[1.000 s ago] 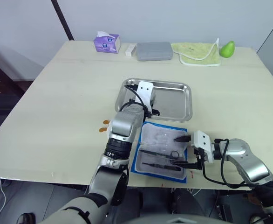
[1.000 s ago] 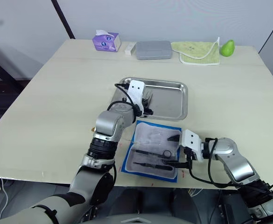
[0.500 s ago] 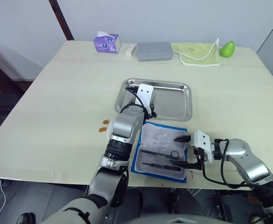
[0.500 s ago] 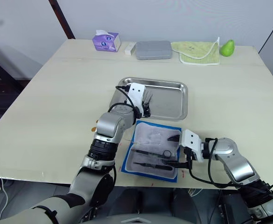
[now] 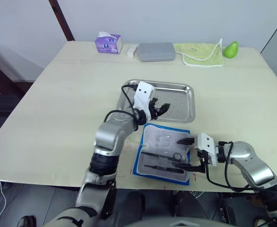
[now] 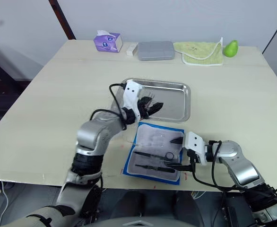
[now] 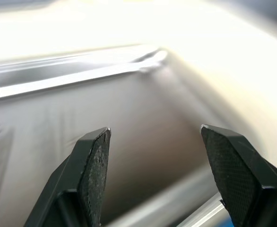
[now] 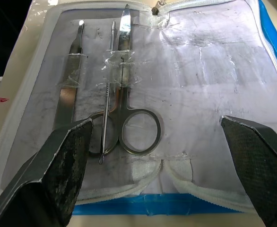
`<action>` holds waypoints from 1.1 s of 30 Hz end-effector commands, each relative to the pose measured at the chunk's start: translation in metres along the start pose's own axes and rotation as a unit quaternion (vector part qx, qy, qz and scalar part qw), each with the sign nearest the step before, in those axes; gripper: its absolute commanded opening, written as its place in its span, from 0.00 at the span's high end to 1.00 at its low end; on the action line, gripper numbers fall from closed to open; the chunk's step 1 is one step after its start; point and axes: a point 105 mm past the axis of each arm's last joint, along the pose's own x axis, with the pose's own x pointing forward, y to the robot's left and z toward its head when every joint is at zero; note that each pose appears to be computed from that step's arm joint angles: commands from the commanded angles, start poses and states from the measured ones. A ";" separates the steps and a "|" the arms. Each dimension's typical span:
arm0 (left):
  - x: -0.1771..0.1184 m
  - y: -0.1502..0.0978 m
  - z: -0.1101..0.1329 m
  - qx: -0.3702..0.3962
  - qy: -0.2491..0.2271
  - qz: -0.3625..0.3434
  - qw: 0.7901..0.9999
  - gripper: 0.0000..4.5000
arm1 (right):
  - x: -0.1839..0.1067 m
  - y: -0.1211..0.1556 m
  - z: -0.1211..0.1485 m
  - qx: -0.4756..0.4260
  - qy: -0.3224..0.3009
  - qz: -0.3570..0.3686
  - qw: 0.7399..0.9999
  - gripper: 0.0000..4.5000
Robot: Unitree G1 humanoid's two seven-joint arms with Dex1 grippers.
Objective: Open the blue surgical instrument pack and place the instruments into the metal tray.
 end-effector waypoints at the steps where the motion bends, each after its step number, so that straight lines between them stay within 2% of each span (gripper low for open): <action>1: -0.024 -0.015 0.024 0.070 -0.075 -0.103 0.989 0.28 | -0.002 0.014 -0.041 0.070 0.062 0.015 0.995 0.00; 4: -0.044 -0.012 0.012 0.071 -0.034 -0.165 0.983 0.28 | -0.002 0.013 -0.041 0.070 0.059 0.011 0.996 0.00; 12: -0.098 0.005 -0.003 0.065 -0.005 -0.244 0.968 0.28 | -0.003 0.011 -0.038 0.070 0.049 0.000 0.996 0.00; 13: -0.104 0.005 -0.004 0.070 -0.003 -0.251 0.965 0.19 | -0.004 0.011 -0.038 0.070 0.049 -0.001 0.996 0.00; 14: -0.115 0.008 -0.006 0.068 0.002 -0.259 0.964 0.15 | -0.005 0.012 -0.038 0.071 0.048 -0.002 0.996 0.00; 16: -0.135 0.012 -0.012 0.066 0.019 -0.272 0.960 0.01 | -0.007 0.013 -0.039 0.072 0.048 -0.005 0.996 0.00; 21: -0.168 0.030 -0.021 0.070 0.057 -0.270 0.959 0.01 | -0.012 0.013 -0.036 0.070 0.041 -0.010 0.997 0.00; 25: -0.174 0.034 -0.021 0.079 0.065 -0.273 0.957 0.01 | -0.016 0.012 -0.031 0.066 0.029 -0.014 0.997 0.00; 33: -0.161 0.021 -0.025 0.098 0.069 -0.310 0.943 0.01 | -0.038 0.005 0.015 0.042 -0.068 -0.052 0.995 0.00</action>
